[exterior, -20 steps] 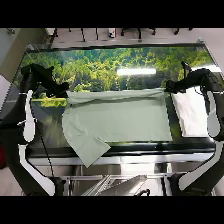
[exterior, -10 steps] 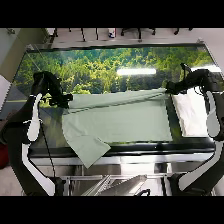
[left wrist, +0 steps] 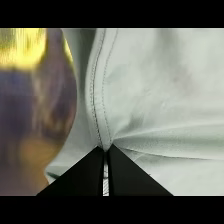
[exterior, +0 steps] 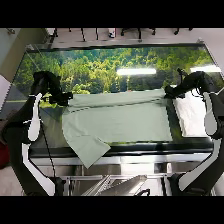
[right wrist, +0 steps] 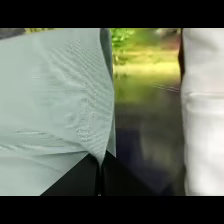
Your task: Fold the shirts.
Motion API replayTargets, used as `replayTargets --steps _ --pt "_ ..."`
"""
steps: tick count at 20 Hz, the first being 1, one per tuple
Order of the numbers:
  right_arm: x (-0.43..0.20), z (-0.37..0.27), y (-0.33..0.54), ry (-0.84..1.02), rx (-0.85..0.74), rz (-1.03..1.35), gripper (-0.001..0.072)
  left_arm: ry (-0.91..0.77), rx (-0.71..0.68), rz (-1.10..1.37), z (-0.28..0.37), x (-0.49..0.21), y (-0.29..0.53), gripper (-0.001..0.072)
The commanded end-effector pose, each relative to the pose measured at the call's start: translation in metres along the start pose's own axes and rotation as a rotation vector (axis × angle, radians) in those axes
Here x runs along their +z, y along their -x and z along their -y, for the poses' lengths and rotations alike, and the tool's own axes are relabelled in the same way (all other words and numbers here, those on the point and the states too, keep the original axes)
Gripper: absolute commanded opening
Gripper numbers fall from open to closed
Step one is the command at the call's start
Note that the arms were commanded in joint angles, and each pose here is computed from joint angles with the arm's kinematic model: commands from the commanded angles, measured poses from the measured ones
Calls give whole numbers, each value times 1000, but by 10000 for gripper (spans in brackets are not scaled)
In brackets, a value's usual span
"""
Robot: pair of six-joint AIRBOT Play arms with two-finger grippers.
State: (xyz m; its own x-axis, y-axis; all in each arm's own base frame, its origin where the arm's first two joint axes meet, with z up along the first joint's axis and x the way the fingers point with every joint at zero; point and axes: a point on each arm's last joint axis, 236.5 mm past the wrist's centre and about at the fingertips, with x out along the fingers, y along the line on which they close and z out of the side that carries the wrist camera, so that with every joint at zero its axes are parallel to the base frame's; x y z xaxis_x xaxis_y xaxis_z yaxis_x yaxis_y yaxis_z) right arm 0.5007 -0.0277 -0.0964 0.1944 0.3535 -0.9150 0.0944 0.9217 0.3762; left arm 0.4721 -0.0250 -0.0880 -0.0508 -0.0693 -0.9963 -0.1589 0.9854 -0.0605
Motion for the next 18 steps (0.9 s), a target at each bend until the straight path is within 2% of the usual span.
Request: replayTargets --steps 1,6,7,8,9,10,11,15,18 --pt "-8 -5 -10 0 11 -40 27 -2 -4 10 1 2 0 16" --pt "-8 -4 -10 -2 11 -41 32 -6 -5 7 3 1 0 16" --pt "-9 -5 -10 -1 12 -44 131 -10 -10 5 7 0 0 17" --pt "-10 -6 -10 -1 14 -48 294 -11 -27 2 12 -1 0 49" --pt "-10 -8 -9 -7 23 -49 336 -11 -56 0 19 -1 1 293" --pt "-11 -14 -6 -11 45 -50 335 -12 -90 -5 29 -3 1 597" --pt "-11 -19 -1 -12 60 -48 335 -11 -109 -16 34 -5 3 689" --pt "-6 -26 71 12 56 20 335 -11 -87 -137 15 -32 49 689" --pt "-18 -11 134 -6 43 69 335 26 -99 -47 -8 -37 109 689"
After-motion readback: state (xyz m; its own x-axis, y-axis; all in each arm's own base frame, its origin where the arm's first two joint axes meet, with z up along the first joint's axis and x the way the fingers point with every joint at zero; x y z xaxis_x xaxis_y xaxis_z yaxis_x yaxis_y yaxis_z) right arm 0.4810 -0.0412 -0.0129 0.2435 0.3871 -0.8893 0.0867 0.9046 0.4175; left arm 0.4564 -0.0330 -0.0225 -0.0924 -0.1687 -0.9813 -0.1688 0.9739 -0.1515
